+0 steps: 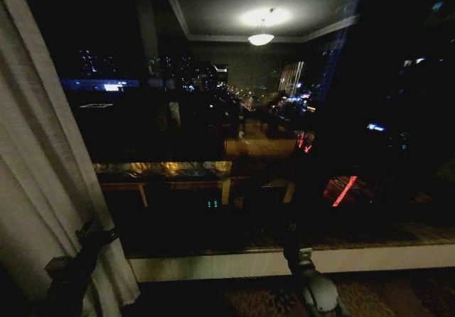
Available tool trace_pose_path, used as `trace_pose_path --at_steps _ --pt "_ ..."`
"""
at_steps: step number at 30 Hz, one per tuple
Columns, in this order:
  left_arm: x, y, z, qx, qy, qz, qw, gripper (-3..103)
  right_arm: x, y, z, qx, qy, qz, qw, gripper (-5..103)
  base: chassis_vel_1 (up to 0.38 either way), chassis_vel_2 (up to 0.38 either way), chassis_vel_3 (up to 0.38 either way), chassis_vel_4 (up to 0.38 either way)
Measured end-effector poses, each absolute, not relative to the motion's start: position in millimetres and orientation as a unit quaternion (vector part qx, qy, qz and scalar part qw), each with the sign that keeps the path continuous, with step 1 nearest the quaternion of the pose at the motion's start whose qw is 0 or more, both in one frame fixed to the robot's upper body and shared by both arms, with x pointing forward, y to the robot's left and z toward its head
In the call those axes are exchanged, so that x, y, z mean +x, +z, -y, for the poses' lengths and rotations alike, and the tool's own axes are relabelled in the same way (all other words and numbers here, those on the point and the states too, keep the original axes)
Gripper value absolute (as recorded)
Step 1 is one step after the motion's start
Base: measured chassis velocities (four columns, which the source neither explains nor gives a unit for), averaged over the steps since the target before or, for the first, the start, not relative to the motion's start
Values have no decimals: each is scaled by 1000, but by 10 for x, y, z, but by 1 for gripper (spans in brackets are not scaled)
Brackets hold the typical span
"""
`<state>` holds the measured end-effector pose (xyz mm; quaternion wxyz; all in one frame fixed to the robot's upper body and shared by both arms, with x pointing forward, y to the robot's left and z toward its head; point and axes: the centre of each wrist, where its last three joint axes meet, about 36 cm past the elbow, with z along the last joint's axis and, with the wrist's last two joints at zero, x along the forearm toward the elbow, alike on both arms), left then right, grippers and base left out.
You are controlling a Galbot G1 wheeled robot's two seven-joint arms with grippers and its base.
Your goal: Open the curtains by pulling them apart, changing their state from closed to fully open.
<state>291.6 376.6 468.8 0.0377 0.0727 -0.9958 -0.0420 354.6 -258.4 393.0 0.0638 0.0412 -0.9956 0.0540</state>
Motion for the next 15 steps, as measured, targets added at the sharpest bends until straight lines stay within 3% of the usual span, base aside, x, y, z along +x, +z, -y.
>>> trace_pose_path --at_steps 7,15 --pt "2902 4687 -3764 73 -46 996 38 100 3540 3932 2612 40 57 996 65 100 -217 -269 222 273" --pt "2885 4711 -3766 74 -48 996 35 100 3537 3975 2607 42 58 996 61 100 -281 -366 268 357"
